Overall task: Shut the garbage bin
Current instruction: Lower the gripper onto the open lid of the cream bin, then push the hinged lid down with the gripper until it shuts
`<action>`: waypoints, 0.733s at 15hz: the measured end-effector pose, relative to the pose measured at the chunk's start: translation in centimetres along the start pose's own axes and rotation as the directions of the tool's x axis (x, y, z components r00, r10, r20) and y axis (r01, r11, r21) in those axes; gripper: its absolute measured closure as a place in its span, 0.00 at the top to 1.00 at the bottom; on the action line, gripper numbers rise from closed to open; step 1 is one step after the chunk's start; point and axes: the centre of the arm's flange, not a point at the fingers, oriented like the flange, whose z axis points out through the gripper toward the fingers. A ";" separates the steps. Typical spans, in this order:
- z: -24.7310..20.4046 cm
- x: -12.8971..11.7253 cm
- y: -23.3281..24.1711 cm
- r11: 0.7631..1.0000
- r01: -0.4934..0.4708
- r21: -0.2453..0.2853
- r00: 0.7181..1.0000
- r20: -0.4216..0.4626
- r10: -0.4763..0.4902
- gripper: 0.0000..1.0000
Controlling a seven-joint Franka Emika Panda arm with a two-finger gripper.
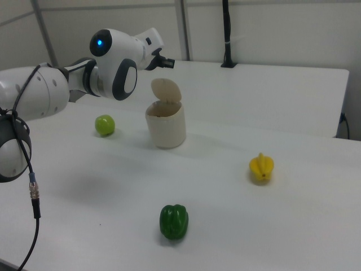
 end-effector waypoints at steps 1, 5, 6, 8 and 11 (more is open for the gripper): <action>0.1 0.0 -0.1 1.000 0.004 0.001 1.000 -0.002 -0.004 0.01; 0.9 -0.7 -0.2 1.000 0.018 0.003 1.000 0.008 -0.018 0.01; 1.1 -0.9 -0.4 1.000 0.018 0.006 1.000 0.011 -0.018 0.01; 1.5 -1.4 -1.1 1.000 0.017 0.019 1.000 0.019 -0.018 0.01; 2.1 -2.2 -1.4 1.000 0.017 0.024 0.999 0.049 -0.018 0.01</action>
